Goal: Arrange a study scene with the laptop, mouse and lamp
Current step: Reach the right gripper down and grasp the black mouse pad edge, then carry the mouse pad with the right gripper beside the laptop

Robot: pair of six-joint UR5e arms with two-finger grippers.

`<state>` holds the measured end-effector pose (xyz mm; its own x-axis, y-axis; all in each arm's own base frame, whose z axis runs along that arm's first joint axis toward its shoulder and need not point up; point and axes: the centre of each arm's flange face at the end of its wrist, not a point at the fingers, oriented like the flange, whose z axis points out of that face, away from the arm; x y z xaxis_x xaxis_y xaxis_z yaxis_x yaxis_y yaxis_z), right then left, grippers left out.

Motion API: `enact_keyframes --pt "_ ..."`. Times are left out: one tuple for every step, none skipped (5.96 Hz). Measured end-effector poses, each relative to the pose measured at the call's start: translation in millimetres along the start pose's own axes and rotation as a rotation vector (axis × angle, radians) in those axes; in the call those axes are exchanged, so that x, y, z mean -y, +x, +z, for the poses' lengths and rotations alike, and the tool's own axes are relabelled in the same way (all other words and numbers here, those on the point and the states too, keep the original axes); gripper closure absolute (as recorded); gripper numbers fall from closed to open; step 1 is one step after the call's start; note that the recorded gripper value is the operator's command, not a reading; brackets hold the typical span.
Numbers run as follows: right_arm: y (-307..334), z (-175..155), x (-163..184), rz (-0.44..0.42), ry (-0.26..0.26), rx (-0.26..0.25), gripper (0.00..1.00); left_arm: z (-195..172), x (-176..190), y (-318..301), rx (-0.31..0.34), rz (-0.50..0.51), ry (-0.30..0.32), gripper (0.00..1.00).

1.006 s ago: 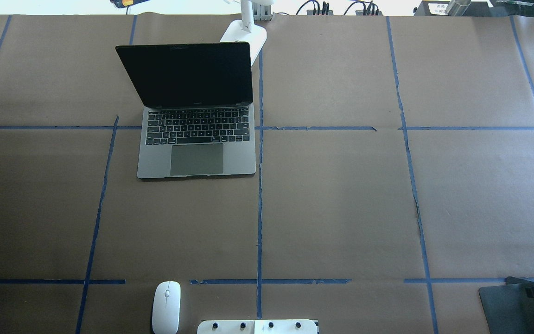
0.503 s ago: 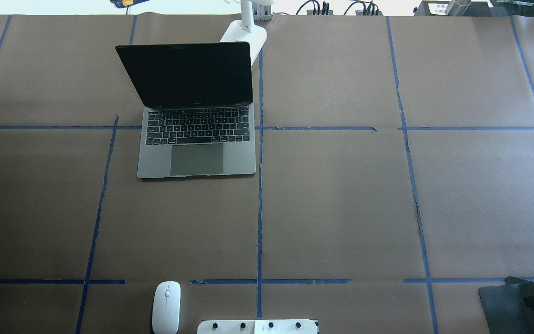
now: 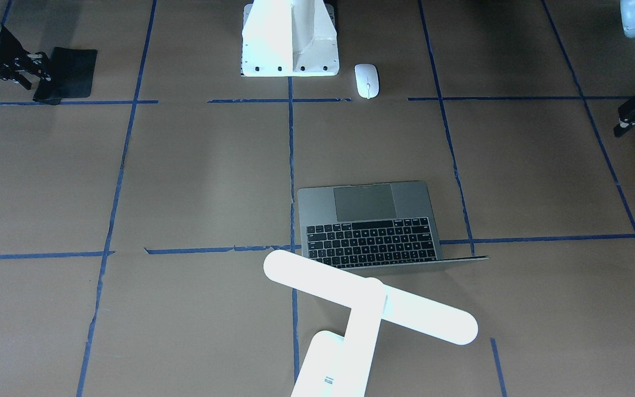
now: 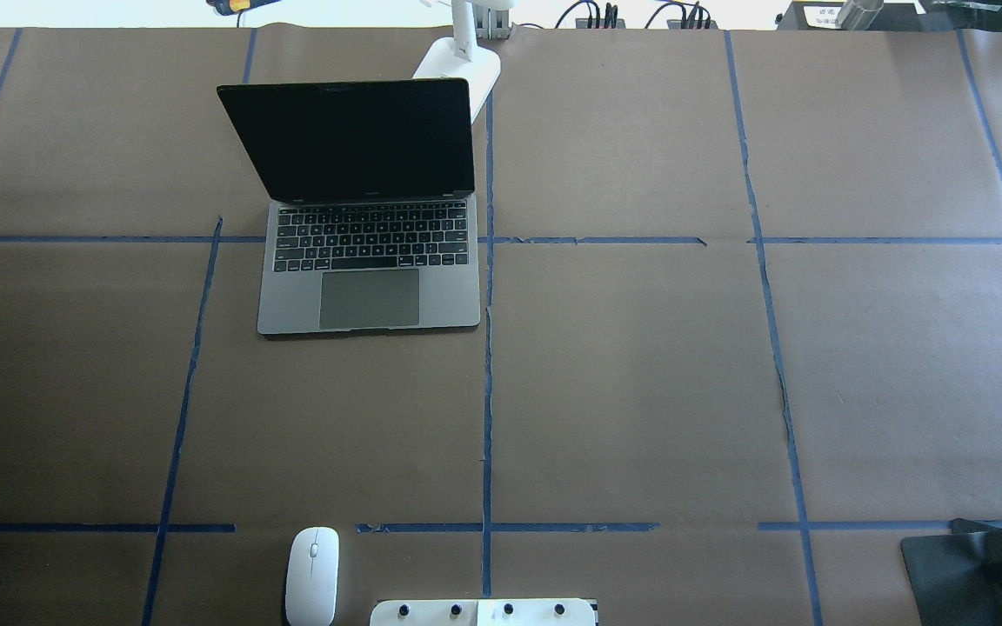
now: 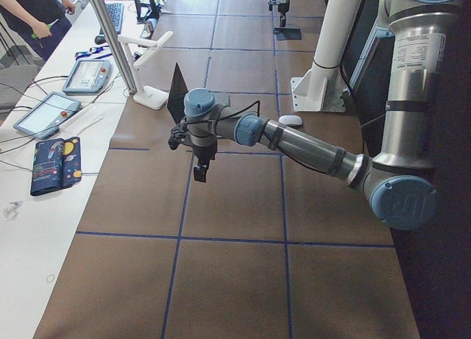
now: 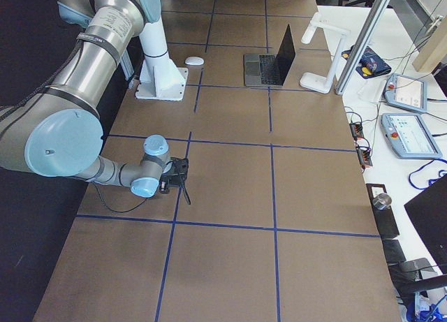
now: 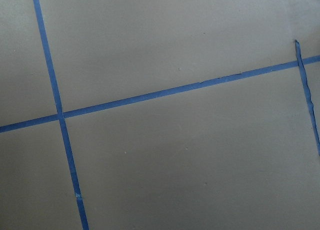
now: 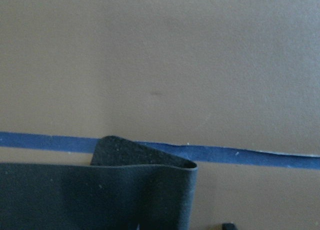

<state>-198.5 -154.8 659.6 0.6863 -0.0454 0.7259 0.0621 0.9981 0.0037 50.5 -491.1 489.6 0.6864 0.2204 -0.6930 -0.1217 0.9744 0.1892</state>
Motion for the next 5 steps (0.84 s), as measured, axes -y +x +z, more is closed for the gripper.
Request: enact_keyframes --pt "-4 -1 1 -0.002 0.004 0.011 1.00 0 0 0 0.000 0.000 0.000 0.00" --pt "-10 -4 2 -0.003 0.007 0.026 1.00 0 0 0 0.000 0.000 0.000 0.00" --pt "-16 -9 2 -0.003 0.011 0.039 1.00 0 0 0 0.000 0.000 0.000 0.00" --pt "-23 -14 3 0.005 0.014 0.055 1.00 0 0 0 0.000 0.000 0.000 0.00" --pt "-31 -19 3 0.021 0.017 0.072 1.00 0 0 0 0.000 0.000 0.000 0.00"
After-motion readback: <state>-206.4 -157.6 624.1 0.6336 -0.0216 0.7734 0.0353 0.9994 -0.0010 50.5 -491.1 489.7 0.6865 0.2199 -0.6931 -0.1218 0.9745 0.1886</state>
